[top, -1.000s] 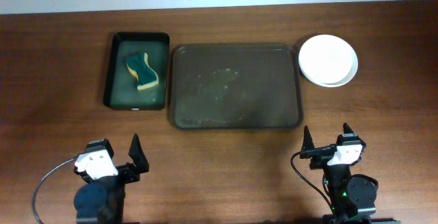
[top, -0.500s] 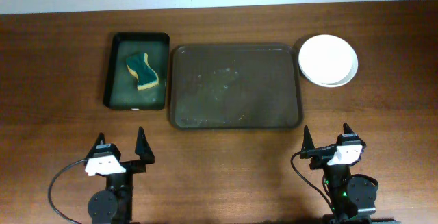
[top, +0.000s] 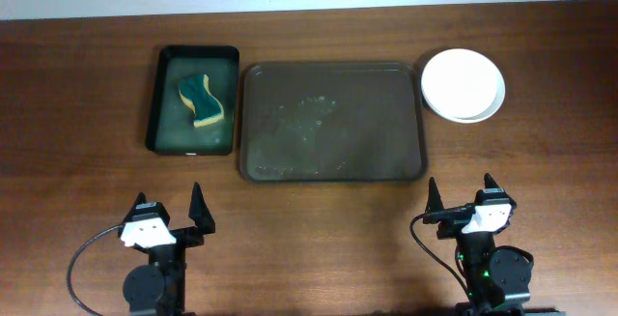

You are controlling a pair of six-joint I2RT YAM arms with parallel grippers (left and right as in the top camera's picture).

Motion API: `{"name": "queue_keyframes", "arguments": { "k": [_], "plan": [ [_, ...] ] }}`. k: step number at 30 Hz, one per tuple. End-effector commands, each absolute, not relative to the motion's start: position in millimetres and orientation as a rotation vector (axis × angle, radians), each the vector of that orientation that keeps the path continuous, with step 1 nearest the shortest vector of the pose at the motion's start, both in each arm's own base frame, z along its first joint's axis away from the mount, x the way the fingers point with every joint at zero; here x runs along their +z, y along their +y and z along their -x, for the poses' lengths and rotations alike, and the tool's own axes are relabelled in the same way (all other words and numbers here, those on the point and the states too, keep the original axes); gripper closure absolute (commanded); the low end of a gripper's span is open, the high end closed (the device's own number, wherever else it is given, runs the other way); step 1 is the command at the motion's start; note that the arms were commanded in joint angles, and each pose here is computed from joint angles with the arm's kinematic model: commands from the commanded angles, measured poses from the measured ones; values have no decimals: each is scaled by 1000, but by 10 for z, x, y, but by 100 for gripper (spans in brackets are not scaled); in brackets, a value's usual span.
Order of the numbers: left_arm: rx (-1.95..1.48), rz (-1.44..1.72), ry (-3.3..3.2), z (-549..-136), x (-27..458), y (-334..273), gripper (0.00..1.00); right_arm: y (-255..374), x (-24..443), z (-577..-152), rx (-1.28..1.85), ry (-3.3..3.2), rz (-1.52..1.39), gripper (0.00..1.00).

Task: Clean dirty plates on tray and stack at the side

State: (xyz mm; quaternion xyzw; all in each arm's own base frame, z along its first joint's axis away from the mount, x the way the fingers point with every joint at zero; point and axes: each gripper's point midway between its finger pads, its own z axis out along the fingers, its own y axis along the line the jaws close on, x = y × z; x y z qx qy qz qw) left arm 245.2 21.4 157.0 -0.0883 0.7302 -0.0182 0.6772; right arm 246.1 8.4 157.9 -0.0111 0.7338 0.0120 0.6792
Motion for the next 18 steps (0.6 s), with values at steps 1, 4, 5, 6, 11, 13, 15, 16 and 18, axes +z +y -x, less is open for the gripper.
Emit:
{"name": "queue_keyframes", "arguments": {
  "k": [1,4,5,6,11,13,15,16,18],
  "plan": [
    [-26,160,1642,-2451,1563,194,1,44,1554,-2459,11,1650,8,2],
    [-26,160,1643,-2451,1563,194,1,44,1555,-2460,11,1650,8,2],
    [-26,160,1643,-2451,1563,194,0,44,1554,-2459,11,1650,8,2],
    [-26,160,1642,-2451,1563,194,1,44,1555,-2460,11,1650,8,2],
    [-26,160,1642,-2451,1563,194,1,44,1554,-2459,11,1650,8,2],
    [-26,160,1642,-2451,1563,194,1,44,1554,-2459,11,1650,8,1],
    [-25,160,1644,-2451,1560,196,1,44,1555,-2460,11,1650,8,2],
    [-3,159,1642,-2449,1564,220,1,44,1554,-2459,11,1650,8,2],
    [3,122,1646,-2451,1562,187,1,44,1555,-2460,11,1650,8,1]
  ]
}}
